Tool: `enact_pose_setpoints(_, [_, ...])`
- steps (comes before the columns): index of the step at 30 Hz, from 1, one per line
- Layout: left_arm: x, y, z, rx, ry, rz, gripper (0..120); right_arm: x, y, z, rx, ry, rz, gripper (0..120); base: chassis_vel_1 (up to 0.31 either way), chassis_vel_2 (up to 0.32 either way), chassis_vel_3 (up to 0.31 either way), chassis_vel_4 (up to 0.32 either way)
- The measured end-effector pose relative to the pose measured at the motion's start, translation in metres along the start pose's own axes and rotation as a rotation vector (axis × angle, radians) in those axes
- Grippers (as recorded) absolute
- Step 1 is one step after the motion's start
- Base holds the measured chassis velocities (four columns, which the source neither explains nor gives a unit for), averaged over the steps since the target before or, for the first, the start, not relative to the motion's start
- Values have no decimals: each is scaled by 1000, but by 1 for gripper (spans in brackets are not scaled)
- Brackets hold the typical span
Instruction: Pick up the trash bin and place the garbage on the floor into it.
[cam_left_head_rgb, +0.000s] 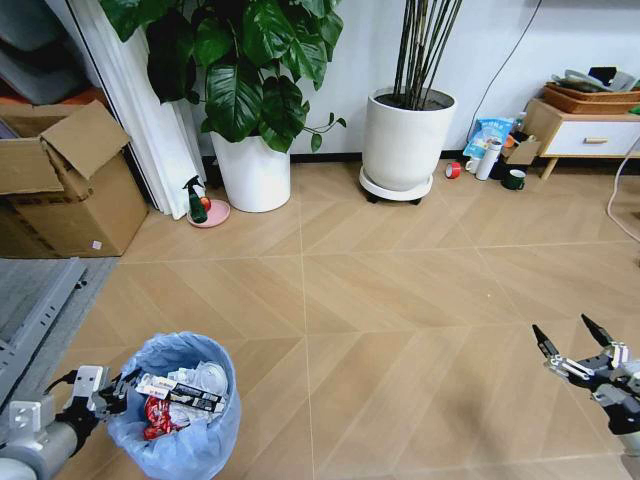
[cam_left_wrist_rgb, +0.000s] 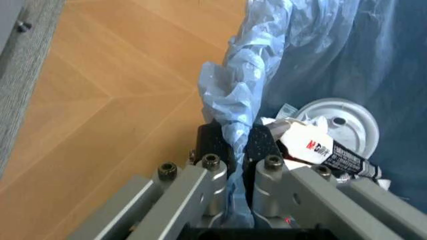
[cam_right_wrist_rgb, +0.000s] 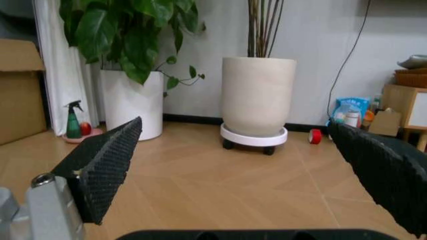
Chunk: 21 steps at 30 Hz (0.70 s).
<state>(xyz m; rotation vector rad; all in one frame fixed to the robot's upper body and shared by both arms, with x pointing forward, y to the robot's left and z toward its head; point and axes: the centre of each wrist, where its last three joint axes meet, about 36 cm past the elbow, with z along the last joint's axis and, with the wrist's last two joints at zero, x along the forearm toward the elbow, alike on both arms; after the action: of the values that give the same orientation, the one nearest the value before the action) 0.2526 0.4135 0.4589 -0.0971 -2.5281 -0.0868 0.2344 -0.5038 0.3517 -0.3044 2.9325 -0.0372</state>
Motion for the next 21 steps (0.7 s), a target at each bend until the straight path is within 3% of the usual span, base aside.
enact_pose_setpoints(8, [-23, 0, -12, 9, -22, 3, 0, 4, -5, 12, 4, -8, 12, 100, 106, -117, -99, 103])
enact_pose_setpoints(21, [-9, -8, -20, 18, -21, 13, 0, -8, 0, -14, -4, -14, -16, 100, 108, -109, -105, 108])
